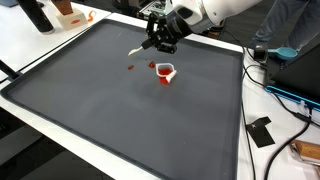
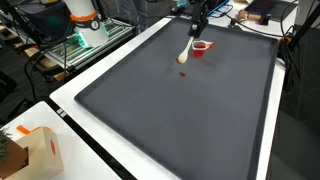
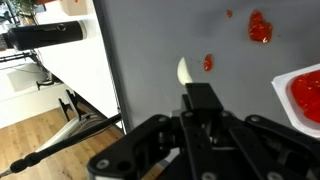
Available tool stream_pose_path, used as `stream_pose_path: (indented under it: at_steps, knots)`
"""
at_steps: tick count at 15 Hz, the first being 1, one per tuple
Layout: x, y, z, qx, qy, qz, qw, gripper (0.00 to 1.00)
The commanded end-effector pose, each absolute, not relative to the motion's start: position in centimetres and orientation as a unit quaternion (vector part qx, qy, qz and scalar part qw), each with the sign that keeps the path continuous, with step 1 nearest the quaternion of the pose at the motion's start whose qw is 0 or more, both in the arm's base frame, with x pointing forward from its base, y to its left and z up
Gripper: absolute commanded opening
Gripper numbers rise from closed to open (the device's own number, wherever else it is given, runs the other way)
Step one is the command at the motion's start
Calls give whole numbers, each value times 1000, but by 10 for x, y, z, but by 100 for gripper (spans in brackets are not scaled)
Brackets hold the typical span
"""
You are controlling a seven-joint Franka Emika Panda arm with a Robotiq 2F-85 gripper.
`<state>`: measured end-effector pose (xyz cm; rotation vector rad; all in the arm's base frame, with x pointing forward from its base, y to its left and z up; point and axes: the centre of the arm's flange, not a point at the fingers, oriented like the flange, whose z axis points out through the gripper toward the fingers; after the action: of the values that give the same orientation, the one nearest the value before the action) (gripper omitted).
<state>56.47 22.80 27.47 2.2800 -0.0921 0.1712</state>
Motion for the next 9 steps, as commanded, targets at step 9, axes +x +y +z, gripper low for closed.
stream_pose_path:
  at_steps: [9]
  knots:
    - [577, 212, 277, 913, -52, 56, 401, 3]
